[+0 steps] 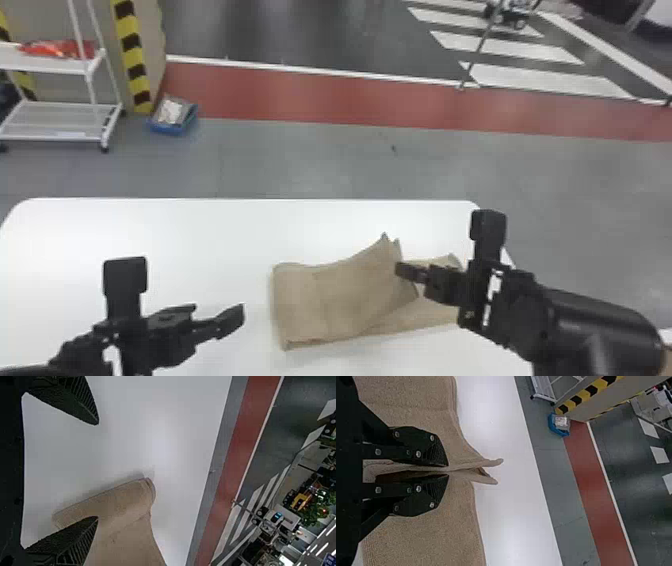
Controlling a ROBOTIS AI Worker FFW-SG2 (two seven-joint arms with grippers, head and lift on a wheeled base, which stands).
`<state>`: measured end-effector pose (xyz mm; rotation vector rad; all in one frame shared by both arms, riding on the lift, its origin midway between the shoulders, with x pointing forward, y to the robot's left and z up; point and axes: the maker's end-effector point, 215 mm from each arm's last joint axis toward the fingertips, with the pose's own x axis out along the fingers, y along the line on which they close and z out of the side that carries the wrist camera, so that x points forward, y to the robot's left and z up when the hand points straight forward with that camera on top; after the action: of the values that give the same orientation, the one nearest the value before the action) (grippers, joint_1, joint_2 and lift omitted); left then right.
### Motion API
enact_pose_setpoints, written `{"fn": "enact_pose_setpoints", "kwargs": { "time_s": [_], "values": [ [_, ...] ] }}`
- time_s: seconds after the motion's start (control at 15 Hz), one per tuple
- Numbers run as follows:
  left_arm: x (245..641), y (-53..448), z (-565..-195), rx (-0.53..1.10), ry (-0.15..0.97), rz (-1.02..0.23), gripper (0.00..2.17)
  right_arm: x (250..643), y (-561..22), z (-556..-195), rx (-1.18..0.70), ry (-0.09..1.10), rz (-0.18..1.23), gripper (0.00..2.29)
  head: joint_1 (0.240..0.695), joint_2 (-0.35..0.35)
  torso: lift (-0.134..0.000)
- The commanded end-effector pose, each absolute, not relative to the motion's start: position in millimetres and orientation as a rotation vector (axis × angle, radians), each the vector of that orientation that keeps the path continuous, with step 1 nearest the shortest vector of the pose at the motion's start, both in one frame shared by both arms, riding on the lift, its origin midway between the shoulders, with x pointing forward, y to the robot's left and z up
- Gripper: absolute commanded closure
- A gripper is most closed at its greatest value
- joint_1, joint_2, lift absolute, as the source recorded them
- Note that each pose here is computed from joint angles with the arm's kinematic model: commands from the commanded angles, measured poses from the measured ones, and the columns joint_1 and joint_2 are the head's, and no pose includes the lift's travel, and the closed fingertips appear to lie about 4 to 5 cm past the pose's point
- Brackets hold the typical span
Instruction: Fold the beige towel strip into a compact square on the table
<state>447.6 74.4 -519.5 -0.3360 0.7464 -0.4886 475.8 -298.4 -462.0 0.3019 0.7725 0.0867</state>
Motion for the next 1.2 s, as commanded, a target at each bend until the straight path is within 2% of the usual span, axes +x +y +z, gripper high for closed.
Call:
{"fn": "enact_pose_setpoints", "kwargs": {
  "time_s": [0.0,0.4,0.73,1.13],
  "values": [
    [439.6,70.3,-523.8,-0.341,0.759,-0.498,0.02,480.6,-303.5,-446.0,0.298,0.748,0.083,0.97,0.695,-0.26,0.0],
    [438.2,84.2,-529.7,-0.328,0.767,-0.475,0.02,464.4,-360.6,-428.3,0.362,0.71,0.008,0.97,0.695,-0.297,0.0],
    [439.5,78.3,-527.6,-0.323,0.763,-0.484,0.02,455.6,-423.2,-396.9,0.38,0.645,-0.055,0.97,0.695,-0.35,0.0],
    [434.1,82.2,-533.6,-0.322,0.774,-0.475,0.02,470.1,-459.7,-425.4,0.33,0.616,-0.062,0.97,0.695,-0.35,0.0]
  ]
}}
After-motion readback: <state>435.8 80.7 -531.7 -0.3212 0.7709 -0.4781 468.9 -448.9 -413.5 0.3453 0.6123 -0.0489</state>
